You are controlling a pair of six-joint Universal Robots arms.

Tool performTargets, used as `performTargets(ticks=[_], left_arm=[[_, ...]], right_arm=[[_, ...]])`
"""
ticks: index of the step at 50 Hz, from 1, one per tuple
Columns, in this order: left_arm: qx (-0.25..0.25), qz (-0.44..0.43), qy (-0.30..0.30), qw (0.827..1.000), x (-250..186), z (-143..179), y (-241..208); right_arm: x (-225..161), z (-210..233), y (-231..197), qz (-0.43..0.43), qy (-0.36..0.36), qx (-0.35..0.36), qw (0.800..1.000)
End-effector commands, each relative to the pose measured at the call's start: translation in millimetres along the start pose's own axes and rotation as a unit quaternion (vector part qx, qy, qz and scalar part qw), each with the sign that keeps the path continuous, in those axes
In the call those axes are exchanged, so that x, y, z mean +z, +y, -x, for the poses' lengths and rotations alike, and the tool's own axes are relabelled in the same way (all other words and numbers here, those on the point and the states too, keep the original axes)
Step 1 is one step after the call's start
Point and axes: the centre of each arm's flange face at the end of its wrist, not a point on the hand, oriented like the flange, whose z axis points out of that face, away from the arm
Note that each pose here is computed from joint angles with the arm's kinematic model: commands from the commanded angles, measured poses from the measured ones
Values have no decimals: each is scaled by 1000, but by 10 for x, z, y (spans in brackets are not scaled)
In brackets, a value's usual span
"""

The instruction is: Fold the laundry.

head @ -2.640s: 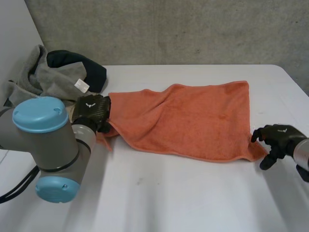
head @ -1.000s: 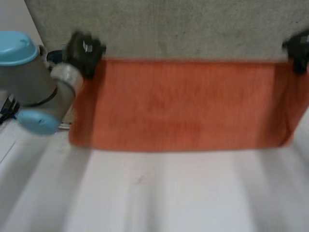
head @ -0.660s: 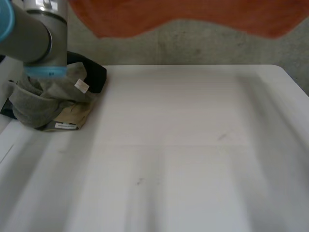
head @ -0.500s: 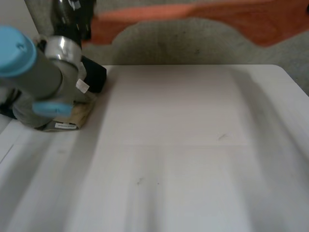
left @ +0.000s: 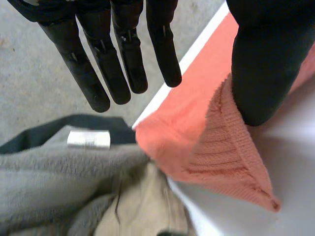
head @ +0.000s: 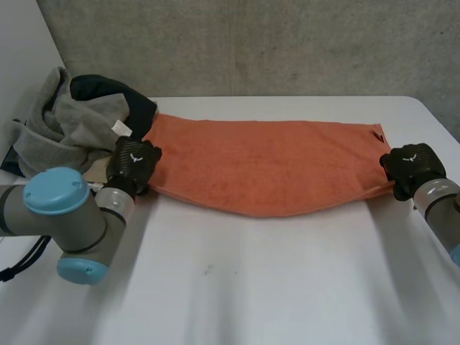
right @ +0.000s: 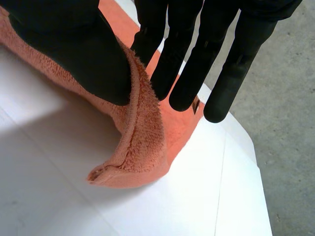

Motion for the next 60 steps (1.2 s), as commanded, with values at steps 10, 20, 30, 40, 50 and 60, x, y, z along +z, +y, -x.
performTargets(ticks=[10,20,30,40,50,60], left_arm=[[53,48,-4,997,-87,192,275],[52,76,50,994,-791,256,-113],[106,190,171,961,-1775,268,-371],[140,134,155,969,-1477,276,-487],[151,28,56,986,-506,139,-542],[155,47,-39,986,434,56,-283]], right_arm=[[-15,-37,-6,6,2,-2,1000],[-392,-93,-72,75,-63,-66,993],[-1193,-342,23,212,-175,-201,940],[-913,-502,118,171,-94,-218,956],[-84,-307,42,37,-4,-206,978],[626,-281,6,-35,77,-232,969]])
